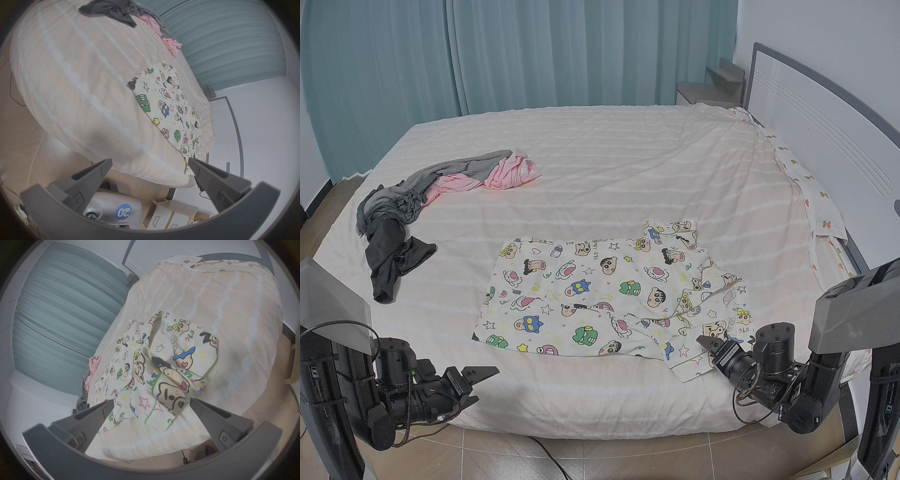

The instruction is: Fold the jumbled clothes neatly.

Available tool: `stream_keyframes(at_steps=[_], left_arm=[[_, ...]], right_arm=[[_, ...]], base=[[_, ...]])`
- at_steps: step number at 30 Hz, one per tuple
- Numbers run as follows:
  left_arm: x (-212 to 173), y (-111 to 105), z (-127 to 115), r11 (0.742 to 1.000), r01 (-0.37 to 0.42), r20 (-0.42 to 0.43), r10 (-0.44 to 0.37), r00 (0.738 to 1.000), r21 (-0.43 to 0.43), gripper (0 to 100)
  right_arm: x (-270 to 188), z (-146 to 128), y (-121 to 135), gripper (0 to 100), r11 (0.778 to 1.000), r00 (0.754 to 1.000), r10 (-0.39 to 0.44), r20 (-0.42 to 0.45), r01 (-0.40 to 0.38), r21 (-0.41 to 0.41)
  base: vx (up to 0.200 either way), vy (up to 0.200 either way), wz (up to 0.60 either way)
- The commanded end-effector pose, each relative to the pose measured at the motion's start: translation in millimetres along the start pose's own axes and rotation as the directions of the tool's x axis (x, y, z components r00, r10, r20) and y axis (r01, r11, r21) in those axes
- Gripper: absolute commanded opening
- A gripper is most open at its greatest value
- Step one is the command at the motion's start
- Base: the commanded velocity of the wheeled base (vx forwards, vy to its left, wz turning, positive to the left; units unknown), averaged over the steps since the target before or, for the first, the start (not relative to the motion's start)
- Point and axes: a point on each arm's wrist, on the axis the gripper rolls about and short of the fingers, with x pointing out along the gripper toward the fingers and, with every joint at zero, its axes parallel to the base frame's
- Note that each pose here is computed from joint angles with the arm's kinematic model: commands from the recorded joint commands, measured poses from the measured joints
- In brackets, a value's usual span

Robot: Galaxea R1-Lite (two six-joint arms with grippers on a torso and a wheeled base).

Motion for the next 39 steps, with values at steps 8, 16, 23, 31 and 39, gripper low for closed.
stream_keyframes(at_steps=[8,16,23,31,39], left_arm=[[-2.0,1.8,-2.6,1.0,-0.012,-0.01,0.012,1.0,-0.007,100],[-1.8,1.6,-2.9,1.0,-0.011,-0.011,0.011,1.0,-0.007,100],[-1.8,1.6,-2.9,1.0,-0.011,-0.011,0.011,1.0,-0.005,100],[-1.8,1.6,-2.9,1.0,-0.011,-0.011,0.011,1.0,-0.007,100],[-2.0,1.8,-2.6,1.0,-0.012,-0.01,0.012,1.0,-0.007,100]], right_arm=[[21.2,-1.9,8.1,100,0.995,0.995,0.082,0.061,-0.085,0.049],[15.6,4.5,10.6,100,0.996,0.987,0.075,0.139,-0.08,0.029],[1.8,16.6,22.0,100,0.995,0.976,0.103,0.19,-0.104,-0.002],[-11.2,21.0,20.5,100,0.995,0.977,0.093,0.193,-0.087,-0.04],[-22.6,21.5,12.9,100,0.998,0.982,0.06,0.181,-0.053,-0.046]], base=[[0.0,0.0,0.0],[0.0,0.0,0.0],[0.0,0.0,0.0],[0.0,0.0,0.0],[0.0,0.0,0.0]])
